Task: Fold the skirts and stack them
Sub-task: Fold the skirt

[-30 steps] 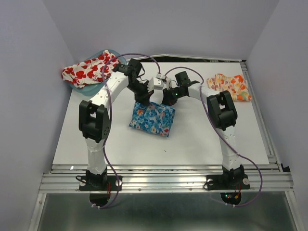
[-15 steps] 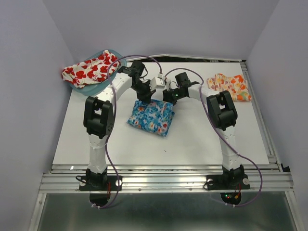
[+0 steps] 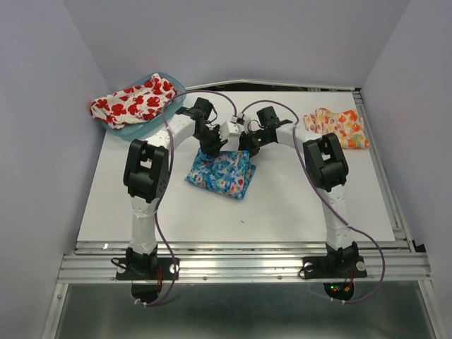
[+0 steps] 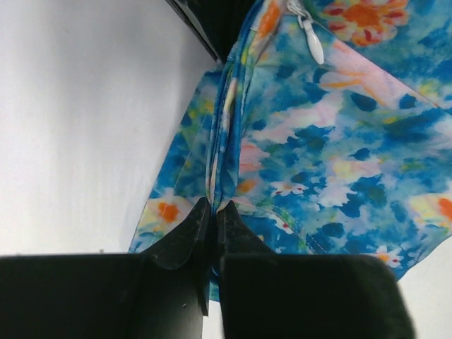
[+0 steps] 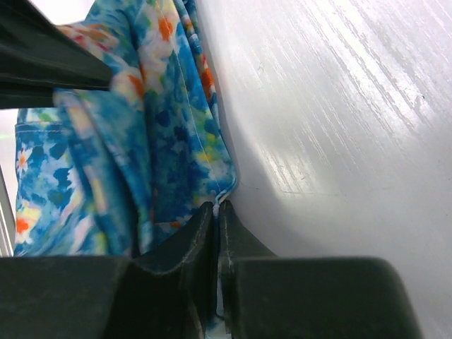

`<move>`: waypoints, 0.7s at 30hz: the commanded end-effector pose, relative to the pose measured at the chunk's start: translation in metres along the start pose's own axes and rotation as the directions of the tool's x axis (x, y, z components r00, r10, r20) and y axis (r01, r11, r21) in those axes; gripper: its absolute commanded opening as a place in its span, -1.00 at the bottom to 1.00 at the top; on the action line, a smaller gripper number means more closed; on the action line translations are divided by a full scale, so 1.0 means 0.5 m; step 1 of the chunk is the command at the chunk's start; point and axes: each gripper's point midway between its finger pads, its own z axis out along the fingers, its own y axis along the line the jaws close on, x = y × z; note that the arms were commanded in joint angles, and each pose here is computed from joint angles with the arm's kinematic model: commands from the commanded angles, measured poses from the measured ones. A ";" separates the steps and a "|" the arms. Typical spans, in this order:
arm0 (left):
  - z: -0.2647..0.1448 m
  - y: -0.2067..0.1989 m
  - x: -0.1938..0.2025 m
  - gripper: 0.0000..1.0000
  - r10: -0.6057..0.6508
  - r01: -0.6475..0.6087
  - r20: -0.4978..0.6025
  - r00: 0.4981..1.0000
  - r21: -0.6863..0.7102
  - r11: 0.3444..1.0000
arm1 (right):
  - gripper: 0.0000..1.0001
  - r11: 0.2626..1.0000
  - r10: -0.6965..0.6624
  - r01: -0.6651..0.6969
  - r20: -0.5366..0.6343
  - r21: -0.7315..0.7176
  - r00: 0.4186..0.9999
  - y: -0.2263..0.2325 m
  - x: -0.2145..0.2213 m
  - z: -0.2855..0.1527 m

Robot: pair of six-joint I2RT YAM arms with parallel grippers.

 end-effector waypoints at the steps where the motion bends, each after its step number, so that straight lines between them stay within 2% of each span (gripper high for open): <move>1: 0.018 0.002 0.014 -0.62 0.005 -0.005 -0.006 1.000 -0.013 1.000 | -0.69 0.997 0.011 -0.005 -0.077 0.080 0.997 -0.015 0.044 0.003; 2: 0.018 0.001 0.015 -0.58 0.006 -0.006 -0.007 1.000 -0.012 1.000 | -0.64 0.995 0.006 0.002 -0.077 0.104 0.997 -0.021 0.040 -0.001; 4: 0.011 0.004 0.009 -0.41 0.003 -0.003 -0.002 1.000 -0.024 1.000 | -0.43 0.990 0.003 0.008 -0.078 0.138 0.997 -0.029 0.035 -0.007; 5: 0.001 0.007 0.000 -0.35 0.006 -0.005 0.006 1.000 -0.036 0.999 | -0.13 0.984 -0.004 0.018 -0.079 0.179 0.997 -0.039 0.028 -0.016; 6: -0.007 0.010 -0.010 -0.09 0.007 -0.007 0.016 1.000 -0.045 0.999 | -0.10 0.980 -0.007 0.022 -0.079 0.196 0.997 -0.042 0.024 -0.020; 7: -0.014 0.013 -0.018 -0.02 0.003 -0.001 0.025 1.000 -0.056 0.998 | -0.09 0.976 -0.013 0.030 -0.078 0.215 0.997 -0.045 0.019 -0.026; 10: -0.055 0.021 -0.056 0.04 -0.011 0.015 0.058 0.998 -0.078 0.997 | -0.06 0.962 -0.050 0.067 -0.069 0.265 0.996 -0.049 -0.008 -0.049; 15: -0.139 0.033 -0.127 0.06 0.005 0.010 0.107 0.994 -0.139 0.990 | 0.21 0.918 -0.101 0.108 -0.039 0.381 0.994 -0.068 -0.068 -0.129; 19: -0.202 0.047 -0.130 0.06 -0.034 0.061 0.132 0.991 -0.209 0.976 | 0.29 0.855 -0.141 0.114 0.016 0.506 0.990 -0.106 -0.127 -0.228; 21: -0.219 0.030 -0.125 0.04 -0.077 0.107 0.160 0.984 -0.189 0.976 | 0.27 0.843 -0.157 0.110 0.046 0.527 0.987 -0.097 -0.157 -0.260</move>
